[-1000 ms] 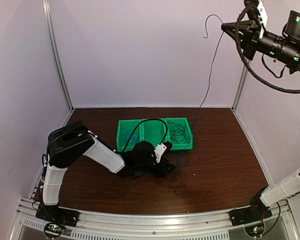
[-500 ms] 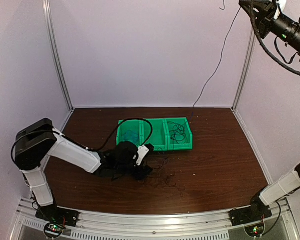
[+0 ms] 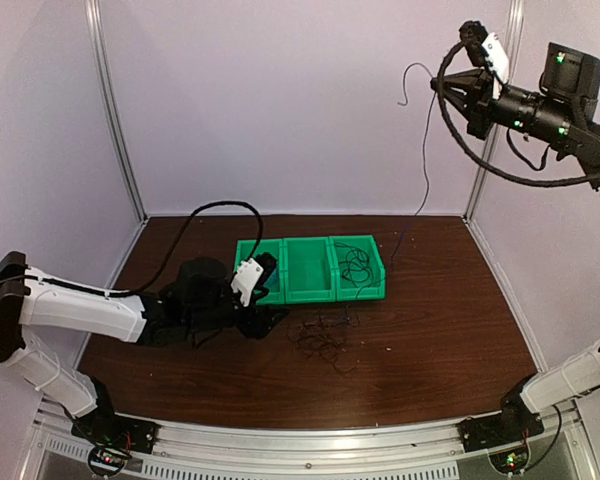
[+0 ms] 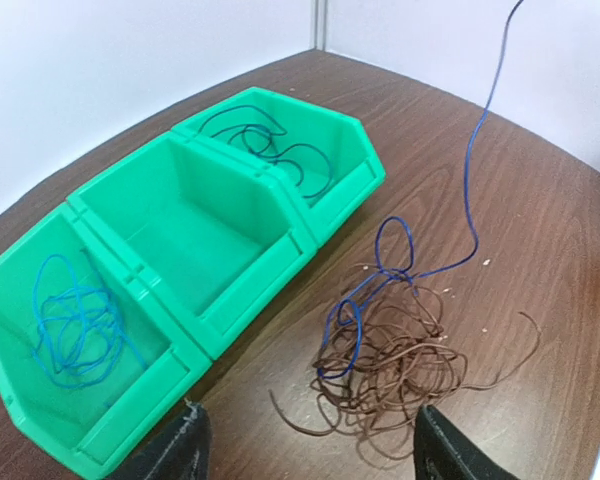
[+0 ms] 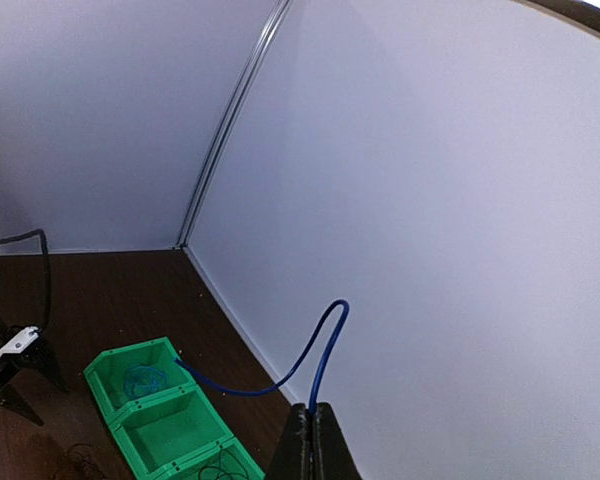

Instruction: Untangle the cables

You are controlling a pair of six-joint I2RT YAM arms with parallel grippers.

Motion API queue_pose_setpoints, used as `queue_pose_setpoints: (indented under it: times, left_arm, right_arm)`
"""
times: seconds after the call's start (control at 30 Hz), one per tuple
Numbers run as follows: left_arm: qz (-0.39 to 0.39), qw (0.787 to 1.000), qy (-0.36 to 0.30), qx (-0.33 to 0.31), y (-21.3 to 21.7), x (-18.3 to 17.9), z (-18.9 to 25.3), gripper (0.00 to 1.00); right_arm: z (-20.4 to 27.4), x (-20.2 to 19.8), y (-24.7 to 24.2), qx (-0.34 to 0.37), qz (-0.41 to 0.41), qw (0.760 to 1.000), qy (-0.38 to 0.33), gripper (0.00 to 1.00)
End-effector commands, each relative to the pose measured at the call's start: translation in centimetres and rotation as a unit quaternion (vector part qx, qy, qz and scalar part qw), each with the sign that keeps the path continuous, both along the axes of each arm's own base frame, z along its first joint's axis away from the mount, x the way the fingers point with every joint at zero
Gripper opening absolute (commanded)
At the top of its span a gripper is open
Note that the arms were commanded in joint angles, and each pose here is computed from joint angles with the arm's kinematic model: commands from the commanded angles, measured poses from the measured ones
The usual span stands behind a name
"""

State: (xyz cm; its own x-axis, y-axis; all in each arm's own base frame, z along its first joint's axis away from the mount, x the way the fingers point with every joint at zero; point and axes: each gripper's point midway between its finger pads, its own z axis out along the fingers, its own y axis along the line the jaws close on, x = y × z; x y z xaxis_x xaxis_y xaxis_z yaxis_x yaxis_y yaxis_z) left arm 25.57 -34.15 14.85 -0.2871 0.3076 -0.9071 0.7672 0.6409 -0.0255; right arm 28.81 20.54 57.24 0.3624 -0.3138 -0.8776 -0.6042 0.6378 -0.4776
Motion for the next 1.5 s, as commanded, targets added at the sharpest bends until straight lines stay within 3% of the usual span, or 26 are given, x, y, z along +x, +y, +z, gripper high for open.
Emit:
queue_pose_setpoints:
  times: [0.0,0.13,0.37,0.6,0.93,1.07,1.27,1.47]
  left_arm:
    - [-0.094,0.995,-0.006,-0.036,-4.2,-1.9,0.6,0.71]
    - [-0.113,0.993,0.024,-0.023,-6.9,-2.4,-1.8,0.70]
    - [-0.066,0.997,0.048,-0.001,-10.2,0.1,-5.1,0.70]
    - [-0.058,0.996,0.063,0.015,-10.9,0.4,-7.0,0.64]
    - [-0.106,0.990,0.088,0.022,-11.8,-1.2,-9.1,0.53]
    - [-0.104,0.989,0.089,0.051,-11.1,-1.2,-11.0,0.41]
    - [-0.111,0.985,0.091,0.098,-9.6,-1.8,-13.1,0.12]
    - [-0.094,0.979,0.108,0.144,-6.1,-2.9,-14.6,0.06]
  right_arm:
    - [-2.8,-0.1,0.3,0.001,0.013,0.999,0.034,0.00]
    - [-2.8,0.5,-1.6,0.000,-0.037,0.999,0.027,0.00]
    - [-3.5,0.5,-2.2,0.003,-0.046,0.998,0.035,0.00]
    - [-3.3,0.4,-2.8,0.003,-0.057,0.998,0.031,0.00]
    - [-3.7,0.8,-3.0,0.000,-0.065,0.997,0.032,0.00]
    - [-3.3,1.3,-3.4,0.001,-0.080,0.996,0.026,0.00]
    - [0.4,1.8,-5.5,0.014,-0.140,0.990,-0.019,0.00]
    - [7.4,0.8,-9.5,0.048,-0.230,0.966,-0.104,0.00]
